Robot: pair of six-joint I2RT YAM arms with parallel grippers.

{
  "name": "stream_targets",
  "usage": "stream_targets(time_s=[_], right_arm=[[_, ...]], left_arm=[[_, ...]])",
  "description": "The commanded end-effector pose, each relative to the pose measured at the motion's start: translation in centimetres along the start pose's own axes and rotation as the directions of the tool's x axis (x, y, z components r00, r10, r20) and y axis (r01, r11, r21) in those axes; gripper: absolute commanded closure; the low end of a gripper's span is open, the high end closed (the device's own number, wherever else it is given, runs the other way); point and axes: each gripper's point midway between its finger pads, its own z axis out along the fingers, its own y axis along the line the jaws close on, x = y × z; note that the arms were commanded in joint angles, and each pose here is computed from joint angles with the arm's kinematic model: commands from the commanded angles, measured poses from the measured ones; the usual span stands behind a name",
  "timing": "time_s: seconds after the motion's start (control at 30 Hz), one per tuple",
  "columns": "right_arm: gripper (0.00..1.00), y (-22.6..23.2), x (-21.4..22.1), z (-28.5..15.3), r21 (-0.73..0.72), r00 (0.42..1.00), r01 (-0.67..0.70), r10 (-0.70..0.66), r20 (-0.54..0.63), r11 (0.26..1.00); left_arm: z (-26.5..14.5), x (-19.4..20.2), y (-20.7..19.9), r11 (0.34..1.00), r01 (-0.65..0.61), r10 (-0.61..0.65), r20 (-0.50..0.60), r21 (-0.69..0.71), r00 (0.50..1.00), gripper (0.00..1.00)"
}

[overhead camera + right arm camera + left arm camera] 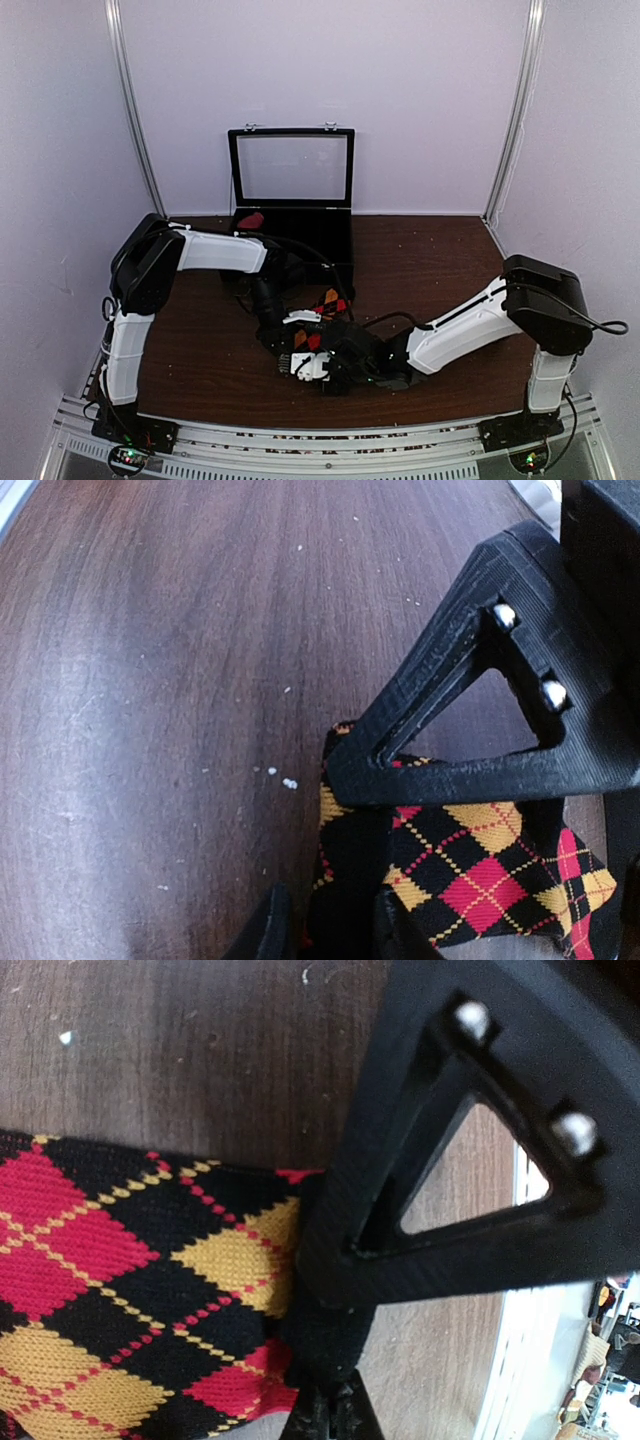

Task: Roll the socks
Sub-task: Roll the sock at the center of the board.

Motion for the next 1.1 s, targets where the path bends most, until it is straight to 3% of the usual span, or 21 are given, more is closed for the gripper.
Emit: stream_targets(time_s=[0.0, 0.2, 0.23, 0.37, 0.6, 0.83, 1.0, 1.07], right_arm=[[0.77, 0.4, 1.5, 1.2, -0.040, 0.996, -0.075, 0.073, -0.050, 0.996], [0.97, 0.1, 2.6, 1.3, -0.090, 0.972, -0.230, 0.223, -0.080, 0.969], [1.00, 0.2, 2.8, 1.2, -0.106, 0.960, -0.273, 0.264, -0.087, 0.956], [1.00, 1.3, 3.0, 0.6, -0.201, 0.910, -0.415, 0.405, -0.089, 0.888], [1.00, 4.2, 1.9, -0.8, -0.360, 0.821, -0.568, 0.539, -0.187, 0.740], [1.00, 5.3, 0.6, -2.0, -0.390, 0.620, -0.777, 0.706, -0.343, 0.493], [1.00, 4.6, 2.9, -0.1, -0.301, 0.373, -0.921, 0.787, -0.492, 0.249], [1.00, 4.3, 3.8, 0.5, -0.271, 0.308, -0.944, 0.800, -0.516, 0.188]], left_arm=[[-0.3, -0.3, 0.0, 1.000, -0.012, 0.011, 0.018, 0.019, 1.000, 1.00], [-0.9, -0.4, -0.1, 0.999, -0.043, 0.044, 0.034, -0.017, 0.998, 0.99], [-1.2, -0.5, 0.0, 0.998, -0.048, 0.050, 0.048, -0.036, 0.998, 0.93], [-4.0, -1.6, 0.4, 0.983, -0.068, 0.095, 0.156, -0.168, 0.983, 0.70], [-7.6, -1.7, -0.8, 0.929, -0.135, 0.226, 0.239, -0.345, 0.944, 0.66], [-9.5, -0.3, -1.1, 0.829, -0.207, 0.343, 0.178, -0.520, 0.922, 0.63], [-8.0, 1.1, -2.5, 0.825, -0.302, 0.410, 0.139, -0.477, 0.901, 0.63], [-7.5, 1.4, -2.6, 0.830, -0.307, 0.410, 0.135, -0.465, 0.902, 0.66]])
